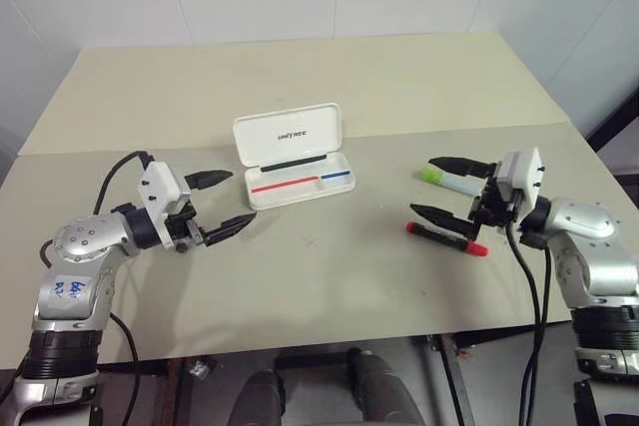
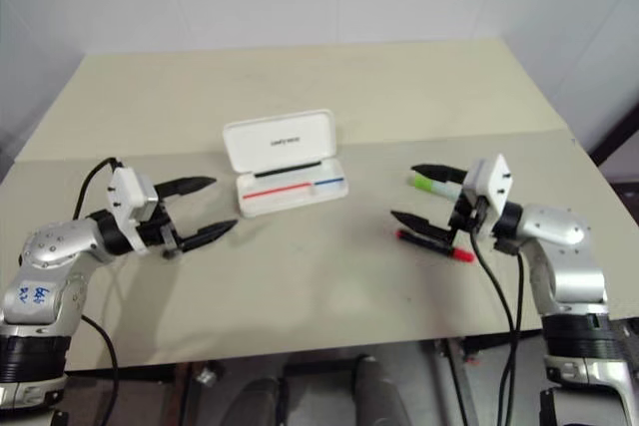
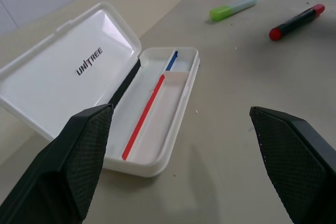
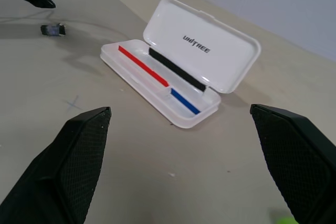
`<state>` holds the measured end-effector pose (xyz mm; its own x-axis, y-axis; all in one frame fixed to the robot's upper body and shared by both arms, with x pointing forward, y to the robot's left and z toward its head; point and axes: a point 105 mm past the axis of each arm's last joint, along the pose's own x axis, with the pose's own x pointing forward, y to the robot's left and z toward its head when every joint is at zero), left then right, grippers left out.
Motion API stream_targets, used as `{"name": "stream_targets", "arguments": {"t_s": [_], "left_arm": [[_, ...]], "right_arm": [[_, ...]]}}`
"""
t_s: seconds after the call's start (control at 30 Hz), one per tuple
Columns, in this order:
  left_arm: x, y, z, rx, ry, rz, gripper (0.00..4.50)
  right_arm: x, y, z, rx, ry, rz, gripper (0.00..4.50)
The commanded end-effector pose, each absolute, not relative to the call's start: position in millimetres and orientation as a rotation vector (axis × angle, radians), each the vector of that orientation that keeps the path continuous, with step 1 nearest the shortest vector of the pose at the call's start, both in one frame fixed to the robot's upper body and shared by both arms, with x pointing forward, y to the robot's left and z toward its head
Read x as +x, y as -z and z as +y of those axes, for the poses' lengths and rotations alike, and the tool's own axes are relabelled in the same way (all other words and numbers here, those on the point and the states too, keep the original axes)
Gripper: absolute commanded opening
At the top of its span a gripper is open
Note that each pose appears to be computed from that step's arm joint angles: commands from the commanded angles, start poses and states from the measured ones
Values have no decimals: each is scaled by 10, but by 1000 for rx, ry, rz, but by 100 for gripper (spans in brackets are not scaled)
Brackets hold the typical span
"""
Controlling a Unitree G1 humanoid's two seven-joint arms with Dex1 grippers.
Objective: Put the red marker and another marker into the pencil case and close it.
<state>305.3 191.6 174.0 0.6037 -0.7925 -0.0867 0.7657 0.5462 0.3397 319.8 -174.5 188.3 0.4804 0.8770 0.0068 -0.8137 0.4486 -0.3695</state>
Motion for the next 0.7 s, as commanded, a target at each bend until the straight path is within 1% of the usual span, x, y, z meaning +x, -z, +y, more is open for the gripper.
{"name": "stream_targets", "arguments": {"t_s": [0.03,0.17,0.3,0.4,0.57,0.63,0.7], "left_arm": [[3018,-1878,1963,417,916,-121,449],[3049,-1921,1986,416,902,-137,449],[3082,-1931,1970,421,937,-127,449],[3136,-1905,1956,451,980,-112,449],[3188,-2015,1999,486,1019,-118,449],[3184,-2034,2028,502,1047,-109,408],[3185,-2003,2031,522,1081,-81,353]], "right_arm": [[3233,-2023,-1675,-354,-1065,-273,450],[3260,-2054,-1674,-349,-1067,-282,450],[3264,-2122,-1644,-360,-1076,-296,450],[3206,-2177,-1514,-358,-1123,-321,450],[3125,-2278,-1298,-357,-1212,-356,450],[3119,-2306,-1247,-361,-1230,-368,450],[3120,-2307,-1223,-359,-1239,-370,450]]}}
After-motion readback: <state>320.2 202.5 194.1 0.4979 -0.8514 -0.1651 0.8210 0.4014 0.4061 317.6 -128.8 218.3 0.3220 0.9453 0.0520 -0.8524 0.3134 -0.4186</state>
